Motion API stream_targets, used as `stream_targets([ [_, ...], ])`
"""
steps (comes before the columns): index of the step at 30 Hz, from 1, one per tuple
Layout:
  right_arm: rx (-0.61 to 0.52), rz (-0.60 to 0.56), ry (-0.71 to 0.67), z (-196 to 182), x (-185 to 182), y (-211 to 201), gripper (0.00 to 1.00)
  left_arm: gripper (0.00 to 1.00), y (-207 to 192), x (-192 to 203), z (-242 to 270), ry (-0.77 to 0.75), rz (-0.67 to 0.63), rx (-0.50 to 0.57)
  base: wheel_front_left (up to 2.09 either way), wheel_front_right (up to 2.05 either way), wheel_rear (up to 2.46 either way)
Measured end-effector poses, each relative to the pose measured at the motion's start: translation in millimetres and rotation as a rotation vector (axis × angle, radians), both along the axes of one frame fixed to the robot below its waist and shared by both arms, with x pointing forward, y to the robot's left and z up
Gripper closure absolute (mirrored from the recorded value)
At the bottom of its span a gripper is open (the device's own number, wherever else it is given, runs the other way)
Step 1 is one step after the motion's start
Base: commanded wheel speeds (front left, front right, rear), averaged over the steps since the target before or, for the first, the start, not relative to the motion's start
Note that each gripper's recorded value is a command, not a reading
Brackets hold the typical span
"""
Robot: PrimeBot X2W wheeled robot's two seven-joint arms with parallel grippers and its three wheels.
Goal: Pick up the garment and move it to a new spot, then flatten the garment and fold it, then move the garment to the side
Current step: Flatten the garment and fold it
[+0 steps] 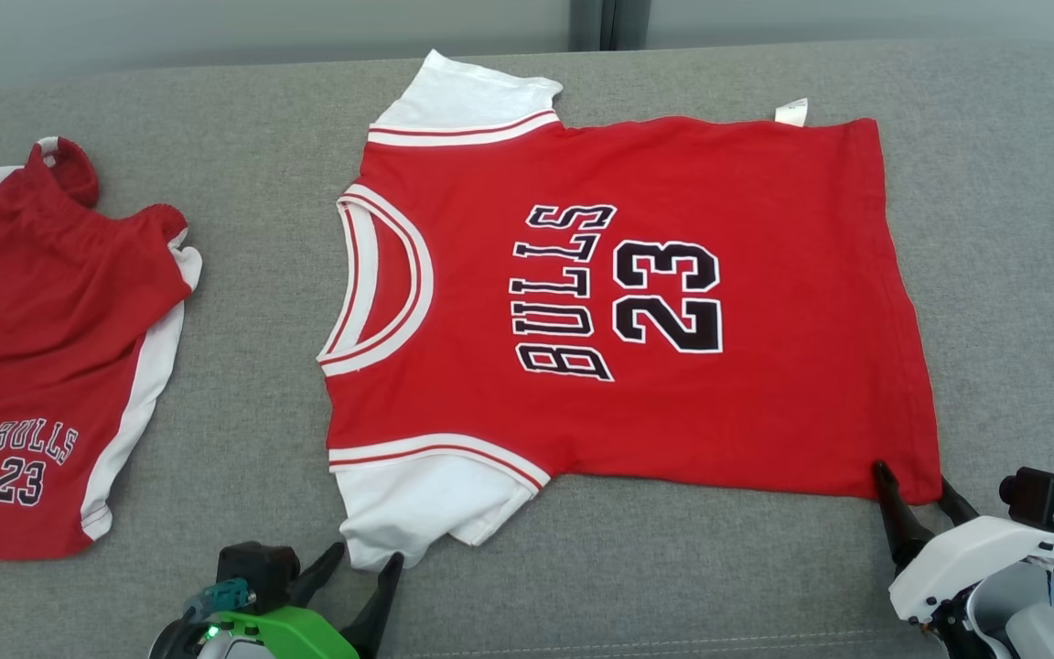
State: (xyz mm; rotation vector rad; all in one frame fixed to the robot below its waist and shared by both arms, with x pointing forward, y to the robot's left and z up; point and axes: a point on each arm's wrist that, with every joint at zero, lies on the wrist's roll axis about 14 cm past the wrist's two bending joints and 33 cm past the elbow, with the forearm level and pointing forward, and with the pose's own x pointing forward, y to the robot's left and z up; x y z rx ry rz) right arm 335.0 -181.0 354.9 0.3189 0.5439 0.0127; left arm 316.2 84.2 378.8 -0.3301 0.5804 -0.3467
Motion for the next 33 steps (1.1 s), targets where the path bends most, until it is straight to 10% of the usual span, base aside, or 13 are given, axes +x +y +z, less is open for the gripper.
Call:
stream_targets([
  [2,0.006,-0.002,0.003,0,1,0,0.39,0.24,-1,1,0,0.000,-0.003,0.000,0.00,0.00,0.00],
  [4,0.008,0.000,0.006,-1,1,0,0.67,0.72,-1,1,0,0.000,-0.003,0.002,0.00,0.00,0.00],
  [5,0.009,0.001,0.011,-2,1,0,0.98,1.00,-1,1,0,0.001,-0.005,0.002,0.00,0.00,0.00],
  [33,0.205,-0.097,-0.090,22,15,8,1.00,1.00,-14,21,70,-0.121,0.061,-0.294,0.00,0.00,0.00],
])
